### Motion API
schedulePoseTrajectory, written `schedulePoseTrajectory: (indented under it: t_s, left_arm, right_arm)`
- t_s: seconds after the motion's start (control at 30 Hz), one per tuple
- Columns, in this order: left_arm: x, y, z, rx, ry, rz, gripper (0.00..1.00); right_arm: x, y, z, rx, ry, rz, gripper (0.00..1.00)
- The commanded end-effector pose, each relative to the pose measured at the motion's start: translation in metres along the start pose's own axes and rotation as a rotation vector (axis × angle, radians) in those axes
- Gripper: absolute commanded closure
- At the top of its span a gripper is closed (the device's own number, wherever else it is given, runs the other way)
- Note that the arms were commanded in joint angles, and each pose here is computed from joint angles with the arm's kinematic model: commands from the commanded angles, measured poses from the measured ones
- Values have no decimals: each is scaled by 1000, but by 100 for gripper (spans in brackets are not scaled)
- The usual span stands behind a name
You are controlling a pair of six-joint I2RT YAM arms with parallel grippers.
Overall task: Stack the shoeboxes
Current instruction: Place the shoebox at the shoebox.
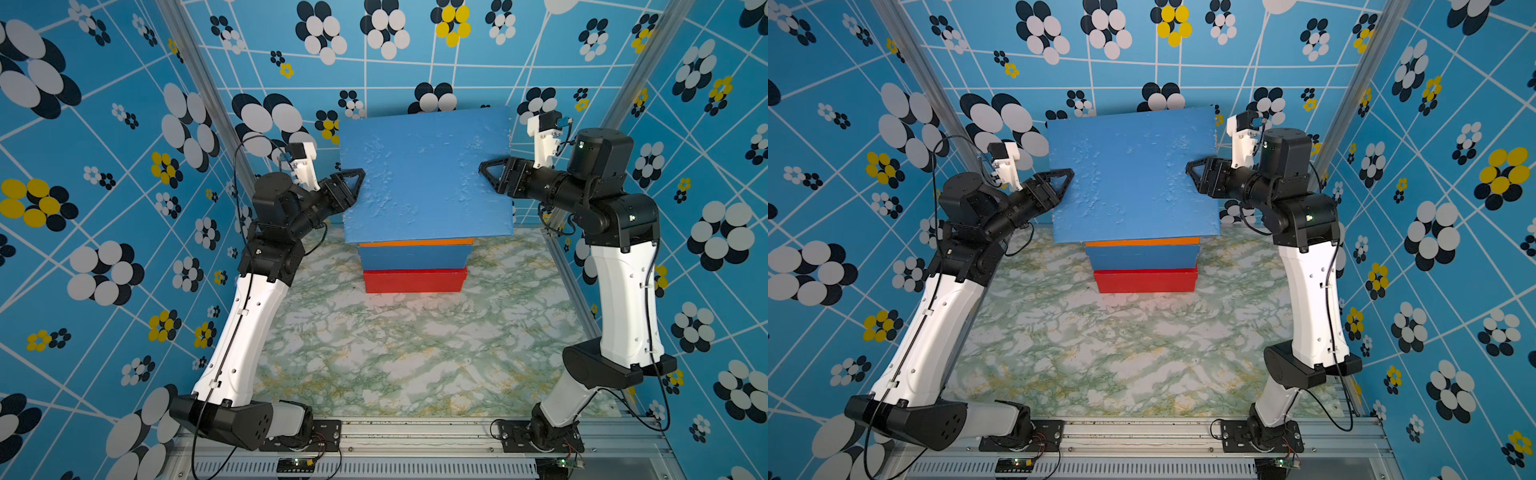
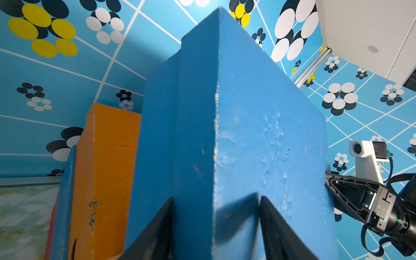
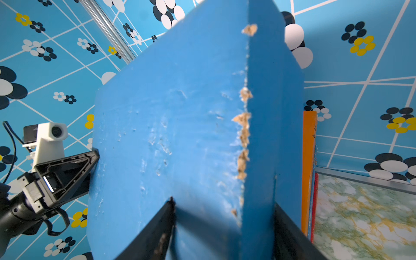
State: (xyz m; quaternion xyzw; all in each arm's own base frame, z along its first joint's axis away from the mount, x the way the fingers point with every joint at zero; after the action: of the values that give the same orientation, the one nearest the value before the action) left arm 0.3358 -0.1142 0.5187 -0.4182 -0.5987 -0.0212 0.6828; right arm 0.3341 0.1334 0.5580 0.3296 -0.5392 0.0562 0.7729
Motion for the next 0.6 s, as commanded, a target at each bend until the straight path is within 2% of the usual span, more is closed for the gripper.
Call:
schedulePoseTrajectory:
  t_s: [0.0,0.57]
  left_arm:
    - [-1,-21,-12,-158,57,-29,42]
    - [24,0,-51,-148,36,-24,42]
  right_arm:
    - [0,27,-9,220,44,-20,32]
    - [29,-13,-44,298,-10,-188,34]
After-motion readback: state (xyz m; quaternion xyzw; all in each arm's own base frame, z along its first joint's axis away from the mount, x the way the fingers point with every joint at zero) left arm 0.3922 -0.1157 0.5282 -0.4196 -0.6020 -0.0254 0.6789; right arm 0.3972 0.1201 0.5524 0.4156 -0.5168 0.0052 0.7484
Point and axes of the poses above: each gripper's point midway between its finger pads, its own z axis back along the fingers, its own y axis along the line the jaws close on, x = y × z, the point moved 7 cm from there along z, back along the fingers, and after that the axes turned 5 degrees about -z, right-handed, at the moved point
